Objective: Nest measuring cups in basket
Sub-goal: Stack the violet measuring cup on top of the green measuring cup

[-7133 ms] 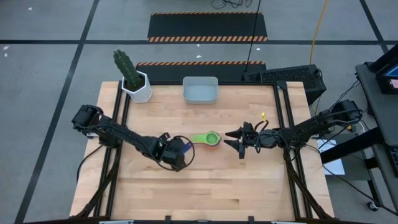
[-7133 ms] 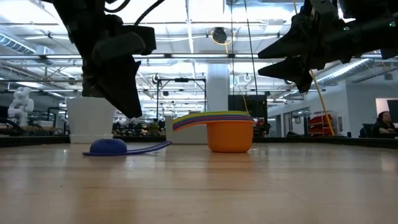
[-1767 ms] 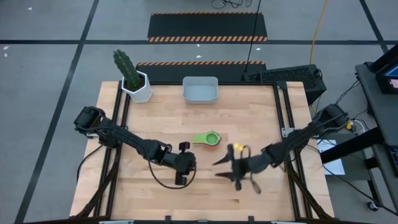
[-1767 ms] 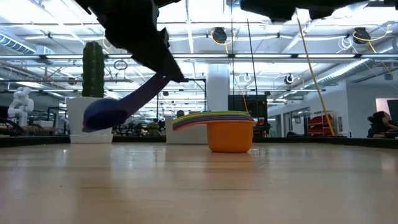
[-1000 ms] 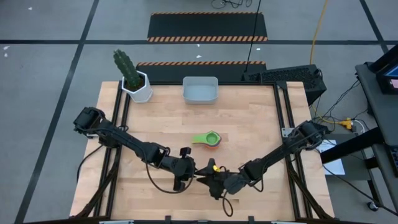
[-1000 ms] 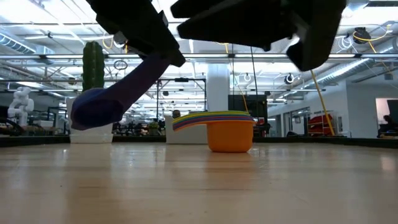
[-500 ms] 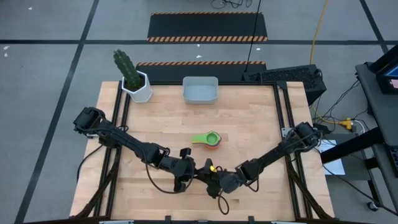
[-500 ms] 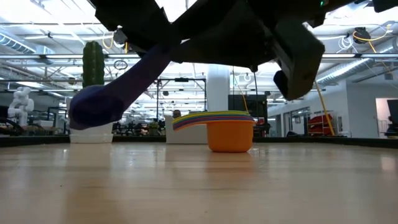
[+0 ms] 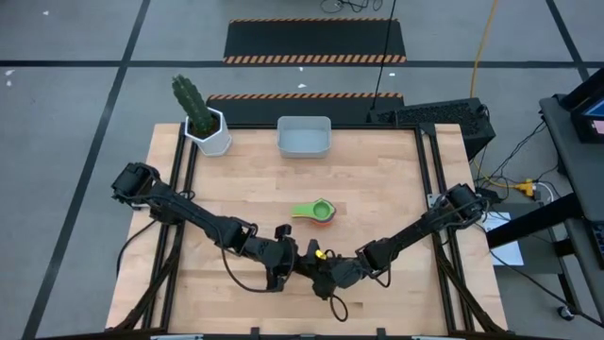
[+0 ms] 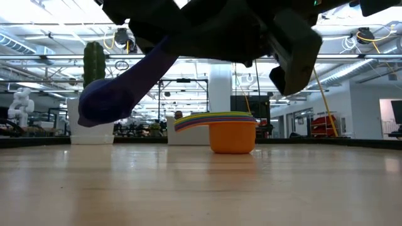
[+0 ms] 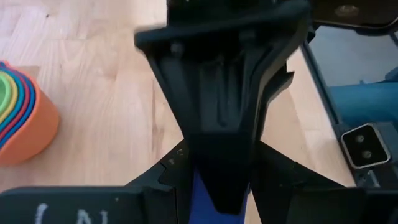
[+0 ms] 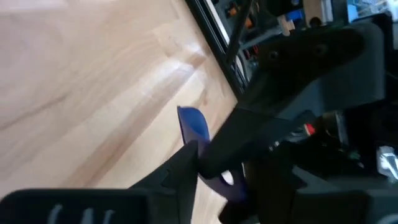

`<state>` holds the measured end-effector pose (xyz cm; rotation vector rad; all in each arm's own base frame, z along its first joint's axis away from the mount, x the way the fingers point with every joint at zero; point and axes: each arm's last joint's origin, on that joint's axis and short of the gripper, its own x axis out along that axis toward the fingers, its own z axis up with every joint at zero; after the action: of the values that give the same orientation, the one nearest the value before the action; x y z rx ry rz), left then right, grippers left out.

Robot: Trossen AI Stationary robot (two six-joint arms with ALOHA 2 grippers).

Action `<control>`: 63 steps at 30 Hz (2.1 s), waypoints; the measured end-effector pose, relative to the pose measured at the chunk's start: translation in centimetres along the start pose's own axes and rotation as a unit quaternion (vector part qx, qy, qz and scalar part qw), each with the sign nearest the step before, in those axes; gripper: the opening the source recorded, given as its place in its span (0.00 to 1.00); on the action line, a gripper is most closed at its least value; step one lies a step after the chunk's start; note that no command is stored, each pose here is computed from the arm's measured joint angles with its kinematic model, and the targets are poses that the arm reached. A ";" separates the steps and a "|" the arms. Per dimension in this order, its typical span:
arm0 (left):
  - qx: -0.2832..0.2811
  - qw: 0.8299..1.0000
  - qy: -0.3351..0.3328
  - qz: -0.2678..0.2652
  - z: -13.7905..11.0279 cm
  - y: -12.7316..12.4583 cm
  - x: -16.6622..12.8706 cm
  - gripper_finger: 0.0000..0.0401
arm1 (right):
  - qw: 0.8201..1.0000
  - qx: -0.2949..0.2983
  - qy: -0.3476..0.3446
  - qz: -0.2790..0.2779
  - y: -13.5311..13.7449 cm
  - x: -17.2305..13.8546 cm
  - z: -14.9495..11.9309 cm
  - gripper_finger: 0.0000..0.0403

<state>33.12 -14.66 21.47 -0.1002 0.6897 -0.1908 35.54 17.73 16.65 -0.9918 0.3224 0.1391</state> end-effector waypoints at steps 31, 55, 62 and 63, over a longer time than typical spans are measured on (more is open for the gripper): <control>-0.011 1.000 -0.009 0.007 0.3 -0.1 -0.4 0.43 | 0.997 0.061 0.001 0.038 0.2 0.1 -0.5 0.00; 0.009 0.985 0.168 -0.026 -6.2 -3.8 -0.7 0.43 | 0.971 0.226 0.007 0.073 1.6 -0.8 0.4 0.21; -0.027 0.977 0.209 -0.017 -7.4 -1.8 1.9 0.43 | 0.972 0.222 0.066 0.041 1.0 -0.7 0.7 0.24; -0.033 0.978 0.204 -0.015 -7.3 -1.5 2.2 0.43 | 0.971 0.221 0.075 0.044 0.9 -0.7 1.0 0.25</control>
<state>29.85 -16.77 14.71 -0.1360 1.1045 -0.2195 34.87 19.08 16.65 -0.5459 0.5119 0.0679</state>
